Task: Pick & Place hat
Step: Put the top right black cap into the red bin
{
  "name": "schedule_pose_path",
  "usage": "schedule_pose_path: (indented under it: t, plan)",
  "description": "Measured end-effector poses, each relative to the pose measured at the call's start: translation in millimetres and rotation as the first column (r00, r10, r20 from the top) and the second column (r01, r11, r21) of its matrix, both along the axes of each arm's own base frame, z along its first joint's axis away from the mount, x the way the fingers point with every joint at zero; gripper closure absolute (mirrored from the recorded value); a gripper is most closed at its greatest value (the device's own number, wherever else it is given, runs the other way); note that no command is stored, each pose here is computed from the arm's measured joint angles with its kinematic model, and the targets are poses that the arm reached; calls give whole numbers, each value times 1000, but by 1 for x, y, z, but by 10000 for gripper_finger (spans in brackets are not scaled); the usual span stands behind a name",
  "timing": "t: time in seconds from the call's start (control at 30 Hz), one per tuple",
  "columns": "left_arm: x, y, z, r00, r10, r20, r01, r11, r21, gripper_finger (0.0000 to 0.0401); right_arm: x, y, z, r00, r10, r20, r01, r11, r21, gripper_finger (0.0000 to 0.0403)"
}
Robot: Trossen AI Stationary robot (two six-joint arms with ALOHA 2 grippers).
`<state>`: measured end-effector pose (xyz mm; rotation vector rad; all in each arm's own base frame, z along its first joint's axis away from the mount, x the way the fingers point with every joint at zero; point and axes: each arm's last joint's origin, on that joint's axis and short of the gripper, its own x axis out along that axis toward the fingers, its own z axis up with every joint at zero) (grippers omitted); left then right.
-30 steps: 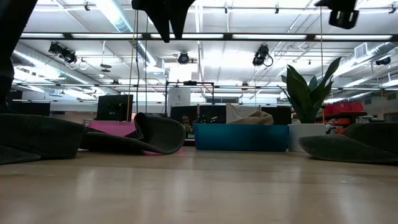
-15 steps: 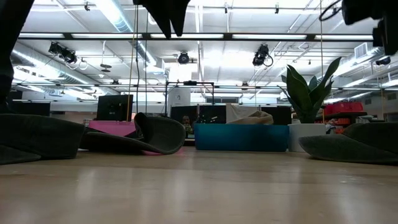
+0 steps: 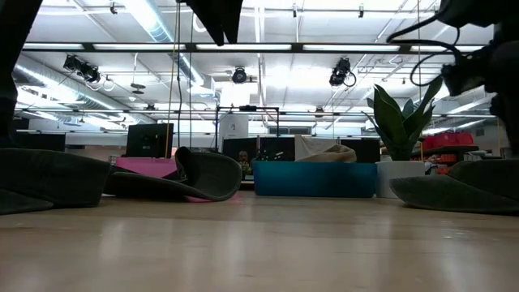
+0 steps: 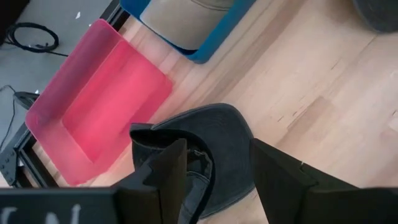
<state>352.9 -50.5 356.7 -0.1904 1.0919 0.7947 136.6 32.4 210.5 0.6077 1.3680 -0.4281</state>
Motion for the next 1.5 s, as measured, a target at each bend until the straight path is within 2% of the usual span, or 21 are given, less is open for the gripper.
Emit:
schedule_pose_path:
  t: [0.17,0.27,0.73,0.87,0.97,1.07,1.1,1.27,1.37,1.5]
  plan:
    - [0,0,0,1000,-10,-6,10,1000,2,224,14,6,-8,999,30,26,-28,997,-68,130]
    - [0,0,0,1000,-10,-6,10,1000,2,224,17,10,-14,998,64,-10,-65,993,-103,137]
    - [0,0,0,1000,12,7,-12,1000,-4,224,16,14,-64,996,84,-26,-86,993,-78,155]
    - [1,0,0,999,26,26,-26,1000,-10,224,14,13,-73,996,84,-12,-85,994,-72,204]
    - [2,0,0,998,46,45,-45,999,-18,224,14,13,-73,995,95,-12,-96,993,-72,278]
    - [3,0,1,997,48,60,-47,999,-22,224,14,13,-73,994,112,-9,-113,992,-59,371]
    - [3,0,1,997,49,64,-48,999,-23,224,14,14,-73,993,113,-11,-114,992,-53,385]
    - [4,0,1,990,103,95,-99,994,-41,224,14,16,-68,994,110,-10,-111,994,-15,395]
    - [4,0,1,978,167,127,-160,985,-65,224,20,21,-50,988,150,45,-149,989,-14,397]
    - [4,1,1,959,234,158,-221,971,-94,224,26,27,-18,973,206,101,-199,977,-72,400]
